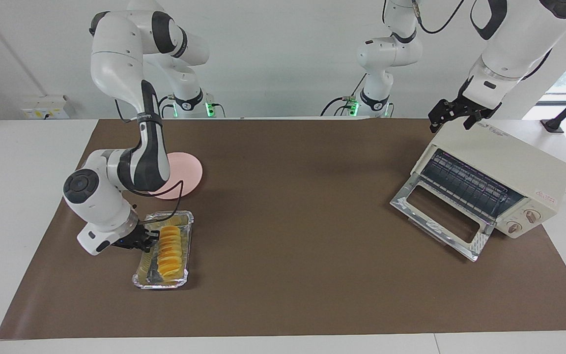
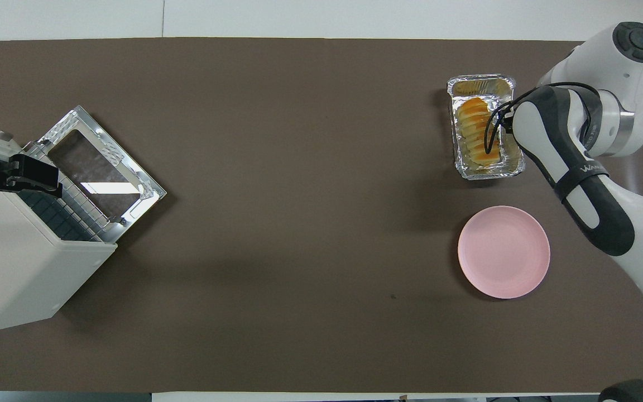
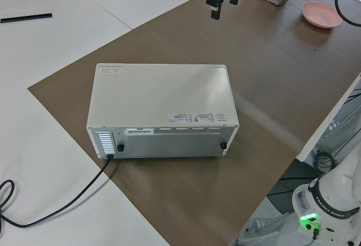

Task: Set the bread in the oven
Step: 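Grip the foil tray with the right gripper and slide it toward the oven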

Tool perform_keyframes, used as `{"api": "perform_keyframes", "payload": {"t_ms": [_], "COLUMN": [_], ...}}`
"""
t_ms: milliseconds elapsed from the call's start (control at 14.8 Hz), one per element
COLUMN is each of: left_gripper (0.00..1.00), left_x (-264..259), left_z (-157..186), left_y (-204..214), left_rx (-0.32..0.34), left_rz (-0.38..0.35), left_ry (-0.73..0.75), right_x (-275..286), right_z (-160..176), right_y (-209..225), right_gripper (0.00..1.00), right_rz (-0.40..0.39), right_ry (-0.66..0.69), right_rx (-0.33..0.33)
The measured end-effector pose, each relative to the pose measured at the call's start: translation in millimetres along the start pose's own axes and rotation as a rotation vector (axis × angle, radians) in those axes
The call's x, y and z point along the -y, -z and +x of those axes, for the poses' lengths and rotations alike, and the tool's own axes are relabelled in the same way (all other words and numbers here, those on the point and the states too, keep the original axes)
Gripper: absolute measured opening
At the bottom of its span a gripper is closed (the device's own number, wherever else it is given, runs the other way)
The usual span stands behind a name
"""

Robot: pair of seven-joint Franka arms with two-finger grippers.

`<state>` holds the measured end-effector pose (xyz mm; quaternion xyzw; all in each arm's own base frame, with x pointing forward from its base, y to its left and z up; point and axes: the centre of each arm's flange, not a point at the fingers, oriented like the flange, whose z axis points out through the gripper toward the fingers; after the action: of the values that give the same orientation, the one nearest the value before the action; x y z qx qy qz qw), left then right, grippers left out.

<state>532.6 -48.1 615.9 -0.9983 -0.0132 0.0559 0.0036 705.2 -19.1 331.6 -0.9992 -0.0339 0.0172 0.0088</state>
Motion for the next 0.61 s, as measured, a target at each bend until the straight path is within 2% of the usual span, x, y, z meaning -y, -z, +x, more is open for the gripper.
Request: {"api": "perform_keyframes", "payload": {"t_ms": [338, 609], "left_gripper": [1.00, 1.00], "left_x": [0.0, 0.0], "left_z": [0.0, 0.0], "left_y": [0.0, 0.0], "left_rx": [0.000, 0.000], "left_rz": [0.000, 0.000], "left_ry": [0.000, 0.000], "right_x": [36.0, 115.3], "right_z": [-13.0, -33.6], "right_y": [74.5, 134.5], "right_gripper": [0.01, 0.01], "right_rz": [0.031, 0.077], "right_ry": [0.040, -0.001], "right_rx": [0.008, 0.029]}}
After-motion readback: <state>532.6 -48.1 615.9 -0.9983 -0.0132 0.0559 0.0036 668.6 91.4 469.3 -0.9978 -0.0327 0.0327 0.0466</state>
